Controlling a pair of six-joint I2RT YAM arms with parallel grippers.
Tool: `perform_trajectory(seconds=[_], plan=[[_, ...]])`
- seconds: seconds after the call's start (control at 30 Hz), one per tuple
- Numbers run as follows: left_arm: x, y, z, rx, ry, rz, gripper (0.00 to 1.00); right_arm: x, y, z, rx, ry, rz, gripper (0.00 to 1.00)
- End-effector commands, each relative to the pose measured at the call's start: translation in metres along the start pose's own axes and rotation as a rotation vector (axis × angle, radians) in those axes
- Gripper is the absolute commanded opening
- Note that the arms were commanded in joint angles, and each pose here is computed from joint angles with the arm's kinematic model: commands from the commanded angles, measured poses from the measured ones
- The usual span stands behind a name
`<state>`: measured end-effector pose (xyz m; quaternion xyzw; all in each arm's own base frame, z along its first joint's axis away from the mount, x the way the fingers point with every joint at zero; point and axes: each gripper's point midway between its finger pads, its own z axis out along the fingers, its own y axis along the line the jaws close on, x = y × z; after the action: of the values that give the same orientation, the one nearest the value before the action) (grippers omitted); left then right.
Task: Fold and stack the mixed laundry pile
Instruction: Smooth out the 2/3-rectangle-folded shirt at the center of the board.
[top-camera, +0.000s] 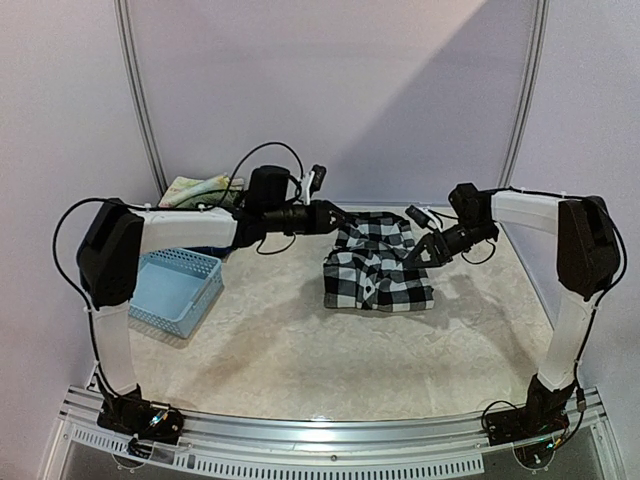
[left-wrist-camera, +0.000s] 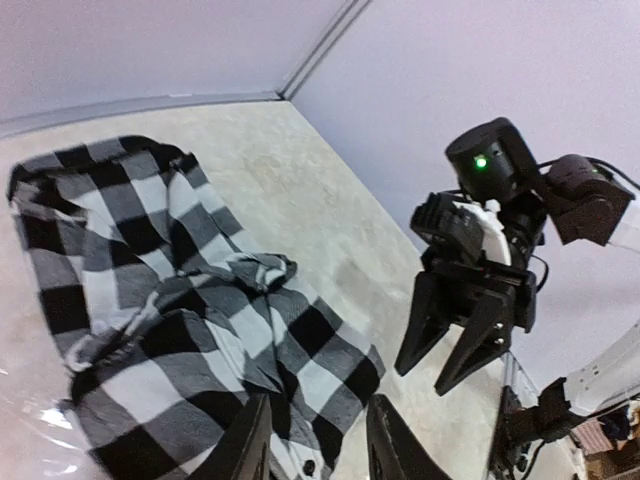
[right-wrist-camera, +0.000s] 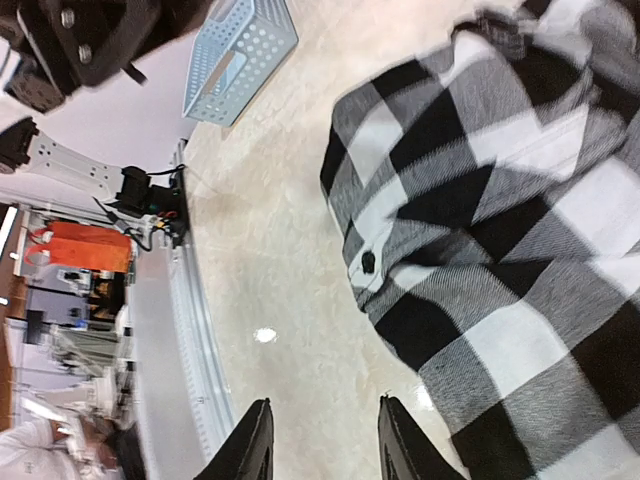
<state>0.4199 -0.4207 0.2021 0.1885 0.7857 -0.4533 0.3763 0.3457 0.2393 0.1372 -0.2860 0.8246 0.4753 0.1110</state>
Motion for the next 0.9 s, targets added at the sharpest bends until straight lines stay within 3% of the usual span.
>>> perform_trajectory(seconds=[0.0, 0.13, 0.23, 0.4, 0.53, 0.67, 0.87], plan=[[0.094, 0.016, 0.030, 0.091, 0.139, -0.205, 0.32, 0.030, -0.020, 0.029, -0.119, 0.038, 0.163, 0.35], [0.114, 0.018, 0.052, 0.203, 0.143, -0.371, 0.31, 0.033, -0.036, 0.043, -0.164, 0.043, 0.235, 0.32], [0.145, 0.035, 0.066, 0.186, 0.188, -0.474, 0.29, 0.046, -0.056, 0.057, -0.162, 0.072, 0.347, 0.29], [0.197, 0.067, 0.076, 0.051, 0.288, -0.572, 0.26, 0.073, -0.080, 0.073, -0.128, 0.125, 0.472, 0.28], [0.215, 0.083, 0.074, -0.022, 0.318, -0.583, 0.26, 0.081, -0.088, 0.076, -0.099, 0.136, 0.495, 0.28], [0.192, 0.073, 0.068, -0.018, 0.317, -0.527, 0.26, 0.072, -0.078, 0.066, -0.085, 0.134, 0.459, 0.28], [0.107, 0.013, 0.047, 0.060, 0.313, -0.308, 0.33, 0.028, -0.032, 0.028, -0.054, 0.093, 0.209, 0.33]])
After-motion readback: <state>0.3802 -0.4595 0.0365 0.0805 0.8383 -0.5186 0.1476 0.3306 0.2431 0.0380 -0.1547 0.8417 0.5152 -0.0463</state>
